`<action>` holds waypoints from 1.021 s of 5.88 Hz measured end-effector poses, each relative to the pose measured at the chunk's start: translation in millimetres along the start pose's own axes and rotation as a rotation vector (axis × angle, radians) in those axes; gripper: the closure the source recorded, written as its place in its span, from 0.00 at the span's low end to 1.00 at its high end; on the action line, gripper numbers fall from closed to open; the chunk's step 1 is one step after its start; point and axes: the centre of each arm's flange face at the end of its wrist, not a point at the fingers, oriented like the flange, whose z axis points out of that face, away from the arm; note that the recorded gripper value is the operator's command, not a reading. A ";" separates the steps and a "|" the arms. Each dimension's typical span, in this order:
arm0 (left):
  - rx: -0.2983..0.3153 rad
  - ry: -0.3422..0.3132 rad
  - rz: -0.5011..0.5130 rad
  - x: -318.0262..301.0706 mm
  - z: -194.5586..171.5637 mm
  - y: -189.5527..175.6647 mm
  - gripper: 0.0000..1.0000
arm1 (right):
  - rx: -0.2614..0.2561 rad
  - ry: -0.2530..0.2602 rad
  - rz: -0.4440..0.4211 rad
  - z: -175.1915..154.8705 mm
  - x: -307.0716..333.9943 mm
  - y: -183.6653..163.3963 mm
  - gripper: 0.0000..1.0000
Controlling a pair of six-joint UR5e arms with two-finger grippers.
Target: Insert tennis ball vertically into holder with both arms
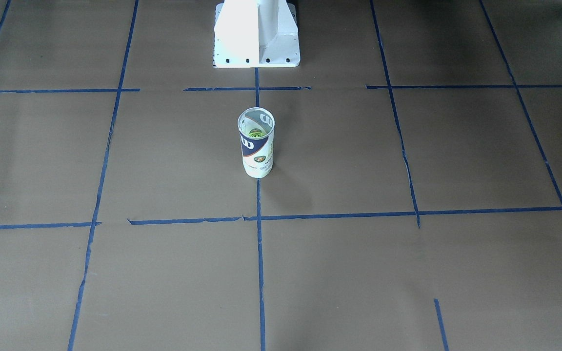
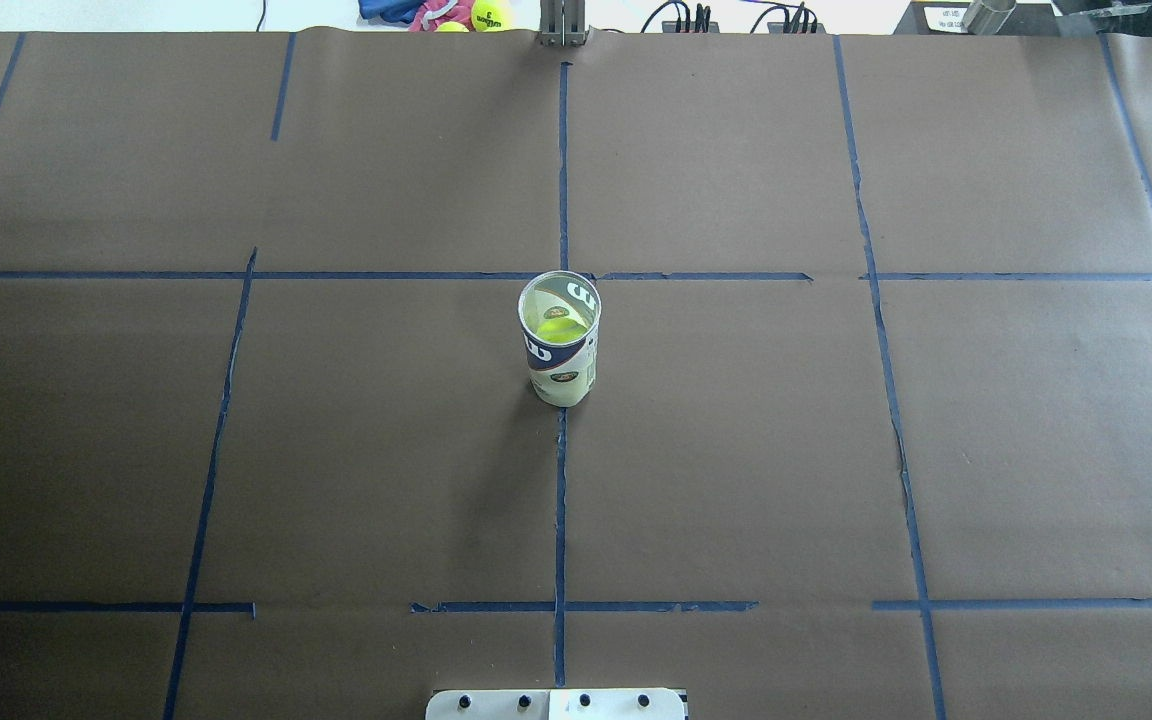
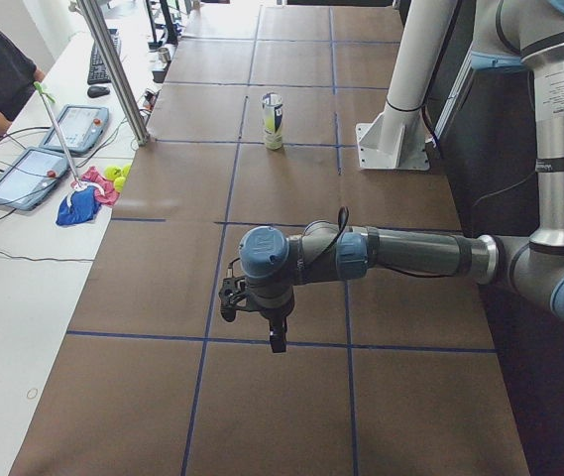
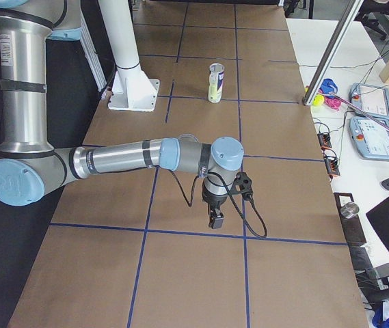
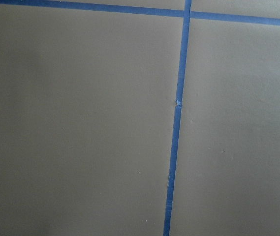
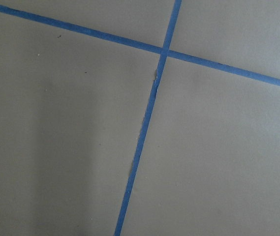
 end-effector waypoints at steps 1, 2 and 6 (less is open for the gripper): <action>0.000 0.000 0.002 0.7 0.0 -0.1 0.00 | -0.005 -0.038 0.047 5.1 2.7 2.5 0.00; 0.002 0.000 0.004 1.7 -0.6 -0.7 0.00 | 0.001 -0.066 0.096 6.0 1.2 2.5 0.00; 0.022 0.000 0.019 9.5 -8.4 -9.7 0.00 | 0.014 -0.056 0.112 1.8 -1.5 1.6 0.00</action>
